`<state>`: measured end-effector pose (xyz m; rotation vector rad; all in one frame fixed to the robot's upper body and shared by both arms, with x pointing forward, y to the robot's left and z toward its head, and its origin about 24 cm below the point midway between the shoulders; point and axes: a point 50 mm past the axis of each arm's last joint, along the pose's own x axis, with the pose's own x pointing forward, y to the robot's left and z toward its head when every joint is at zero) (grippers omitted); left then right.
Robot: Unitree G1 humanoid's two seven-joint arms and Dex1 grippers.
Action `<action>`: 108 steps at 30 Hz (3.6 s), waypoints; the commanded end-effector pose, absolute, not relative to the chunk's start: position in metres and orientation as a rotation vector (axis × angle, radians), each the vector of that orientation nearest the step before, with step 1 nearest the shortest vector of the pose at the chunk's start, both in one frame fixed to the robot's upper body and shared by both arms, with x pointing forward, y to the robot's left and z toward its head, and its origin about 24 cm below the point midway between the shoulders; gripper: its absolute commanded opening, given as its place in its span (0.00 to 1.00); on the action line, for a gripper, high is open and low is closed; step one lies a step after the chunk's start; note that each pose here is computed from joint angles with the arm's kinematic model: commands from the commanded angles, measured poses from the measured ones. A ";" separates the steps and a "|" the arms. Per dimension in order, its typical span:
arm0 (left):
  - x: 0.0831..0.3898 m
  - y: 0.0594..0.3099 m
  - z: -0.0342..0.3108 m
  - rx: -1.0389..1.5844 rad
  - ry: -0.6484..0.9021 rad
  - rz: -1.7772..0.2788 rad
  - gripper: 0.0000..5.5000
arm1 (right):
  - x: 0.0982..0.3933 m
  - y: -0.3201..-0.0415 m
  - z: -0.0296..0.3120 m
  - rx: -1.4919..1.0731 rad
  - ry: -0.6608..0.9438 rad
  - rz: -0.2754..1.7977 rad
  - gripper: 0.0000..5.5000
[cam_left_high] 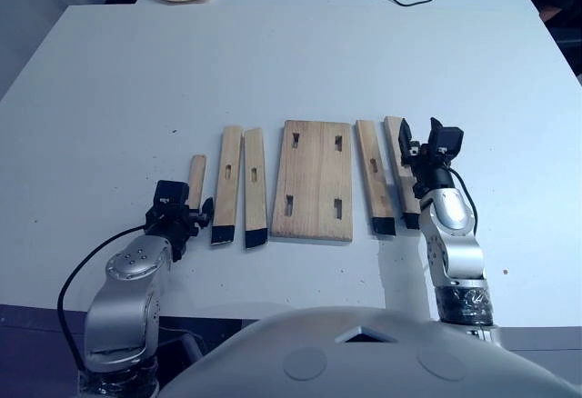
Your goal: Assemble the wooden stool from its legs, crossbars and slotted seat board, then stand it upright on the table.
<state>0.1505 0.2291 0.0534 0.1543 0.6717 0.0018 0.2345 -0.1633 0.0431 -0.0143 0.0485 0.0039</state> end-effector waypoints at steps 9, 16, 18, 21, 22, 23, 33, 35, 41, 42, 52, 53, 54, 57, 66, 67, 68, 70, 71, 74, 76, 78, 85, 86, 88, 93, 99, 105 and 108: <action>0.141 0.248 0.025 0.033 0.753 0.049 0.28 | 0.240 -0.164 0.050 -0.030 0.044 0.027 0.52; 0.176 0.244 0.061 0.083 0.493 -0.033 0.24 | 0.245 -0.159 0.056 -0.046 0.017 0.068 0.52; 0.189 0.243 0.082 0.136 0.356 -0.063 0.24 | 0.249 -0.160 0.063 -0.050 -0.006 0.083 0.52; 0.206 0.229 0.123 0.172 0.099 -0.179 0.24 | 0.253 -0.148 0.091 -0.057 -0.125 0.297 0.52; 0.209 0.219 0.136 0.171 0.021 -0.258 0.24 | 0.252 -0.144 0.105 -0.013 -0.165 0.408 0.52; 0.209 0.208 0.146 0.159 -0.045 -0.354 0.24 | 0.252 -0.142 0.120 0.065 -0.193 0.508 0.52; 0.189 0.147 0.215 -0.338 -0.227 -1.271 0.24 | 0.223 -0.141 0.211 0.310 -0.188 1.418 0.52; 0.188 0.146 0.221 -0.372 -0.221 -1.338 0.24 | 0.222 -0.141 0.215 0.295 -0.168 1.474 0.52; 0.184 0.138 0.220 -0.309 -0.171 -1.395 0.24 | 0.213 -0.134 0.220 0.285 -0.117 1.602 0.52; 0.184 0.137 0.218 -0.297 -0.161 -1.395 0.24 | 0.212 -0.133 0.221 0.287 -0.115 1.612 0.52; 0.181 0.133 0.207 -0.232 -0.117 -1.403 0.24 | 0.210 -0.127 0.224 0.303 -0.113 1.649 0.52; 0.182 0.133 0.206 -0.228 -0.117 -1.400 0.24 | 0.210 -0.127 0.223 0.301 -0.106 1.656 0.49; 0.182 0.132 0.206 -0.223 -0.118 -1.395 0.24 | 0.210 -0.126 0.222 0.297 -0.096 1.662 0.45; 0.184 0.131 0.205 -0.217 -0.124 -1.390 0.24 | 0.209 -0.127 0.217 0.281 -0.070 1.676 0.36; 0.189 0.132 0.204 -0.223 -0.111 -1.365 0.30 | 0.209 -0.129 0.205 0.203 -0.032 1.657 0.23; 0.191 0.132 0.202 -0.221 -0.097 -1.353 0.32 | 0.211 -0.130 0.204 0.190 -0.025 1.646 0.23; 0.192 0.132 0.200 -0.215 -0.084 -1.343 0.35 | 0.212 -0.131 0.202 0.177 -0.023 1.635 0.23; 0.194 0.133 0.195 -0.184 -0.061 -1.326 0.40 | 0.216 -0.135 0.201 0.153 -0.023 1.602 0.23; 0.195 0.133 0.192 -0.162 -0.053 -1.307 0.42 | 0.219 -0.139 0.200 0.139 -0.023 1.577 0.23; 0.202 0.137 0.180 -0.100 -0.024 -1.223 0.50 | 0.237 -0.160 0.195 0.034 0.014 1.463 0.23; 0.206 0.140 0.172 -0.088 -0.009 -1.179 0.50 | 0.250 -0.177 0.188 -0.078 0.055 1.382 0.23; 0.207 0.142 0.164 -0.073 0.005 -1.150 0.50 | 0.260 -0.193 0.180 -0.184 0.102 1.326 0.23; 0.209 0.144 0.144 -0.003 0.047 -1.094 0.50 | 0.281 -0.225 0.151 -0.436 0.238 1.280 0.23; 0.209 0.144 0.143 0.004 0.049 -1.091 0.50 | 0.282 -0.227 0.147 -0.451 0.248 1.285 0.23; 0.209 0.144 0.141 0.016 0.053 -1.091 0.50 | 0.282 -0.228 0.141 -0.476 0.262 1.295 0.23; 0.209 0.145 0.139 0.032 0.061 -1.093 0.50 | 0.282 -0.234 0.133 -0.508 0.283 1.294 0.23; 0.207 0.145 0.137 0.039 0.068 -1.094 0.50 | 0.282 -0.240 0.128 -0.556 0.310 1.289 0.23; 0.207 0.145 0.138 0.020 0.055 -1.093 0.50 | 0.279 -0.242 0.111 -0.615 0.355 1.304 0.23; 0.207 0.146 0.139 0.016 0.054 -1.089 0.50 | 0.273 -0.242 0.104 -0.609 0.386 1.338 0.23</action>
